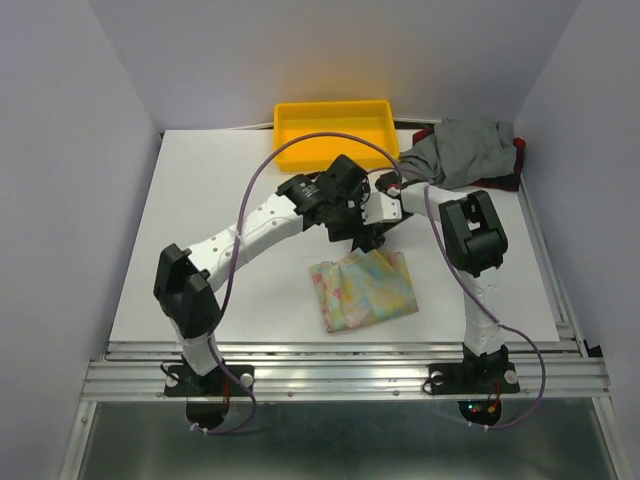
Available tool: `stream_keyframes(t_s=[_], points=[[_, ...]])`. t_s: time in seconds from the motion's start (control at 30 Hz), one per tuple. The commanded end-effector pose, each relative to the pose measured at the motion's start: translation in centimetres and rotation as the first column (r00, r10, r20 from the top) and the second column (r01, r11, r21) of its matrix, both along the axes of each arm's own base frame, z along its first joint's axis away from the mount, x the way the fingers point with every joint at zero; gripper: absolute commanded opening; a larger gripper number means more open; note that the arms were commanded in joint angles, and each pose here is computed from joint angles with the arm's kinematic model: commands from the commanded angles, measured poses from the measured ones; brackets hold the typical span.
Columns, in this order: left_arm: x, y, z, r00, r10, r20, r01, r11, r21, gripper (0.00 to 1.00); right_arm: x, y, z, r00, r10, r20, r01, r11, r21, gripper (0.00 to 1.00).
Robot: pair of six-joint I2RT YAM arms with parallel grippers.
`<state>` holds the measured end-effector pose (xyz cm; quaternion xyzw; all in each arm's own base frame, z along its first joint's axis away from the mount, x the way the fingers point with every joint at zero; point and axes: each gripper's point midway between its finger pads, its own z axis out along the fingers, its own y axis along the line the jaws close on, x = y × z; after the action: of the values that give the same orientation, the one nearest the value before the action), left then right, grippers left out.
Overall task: Fold and stack the skirts
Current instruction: Fold the skirt
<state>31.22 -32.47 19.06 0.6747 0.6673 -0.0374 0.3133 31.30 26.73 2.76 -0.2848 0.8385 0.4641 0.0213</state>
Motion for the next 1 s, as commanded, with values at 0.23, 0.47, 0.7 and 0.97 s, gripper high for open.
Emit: stream_keyframes(t_s=[0.23,0.47,0.7,0.97], points=[[-5.9,0.8,-0.2,0.875,0.157,-0.458,-0.297,0.922,-0.25,0.6,6.5,-0.4,7.2,0.981,-0.135,0.14,0.13,0.991,0.044,0.31],[-4.1,0.3,-2.2,0.808,0.228,-0.543,-0.42,0.869,-0.261,0.67,4.4,-0.7,7.5,0.994,-0.093,0.061,0.091,0.995,0.043,0.41],[-3.4,-1.1,-5.2,0.835,0.148,-0.53,-0.304,0.927,-0.221,0.72,3.9,-0.8,6.5,0.995,-0.091,0.027,0.09,0.996,0.028,0.43],[-2.7,0.4,-9.8,0.828,0.234,-0.509,-0.321,0.943,-0.088,0.72,2.6,-1.7,3.2,0.998,-0.065,-0.017,0.064,0.998,-0.025,0.41]])
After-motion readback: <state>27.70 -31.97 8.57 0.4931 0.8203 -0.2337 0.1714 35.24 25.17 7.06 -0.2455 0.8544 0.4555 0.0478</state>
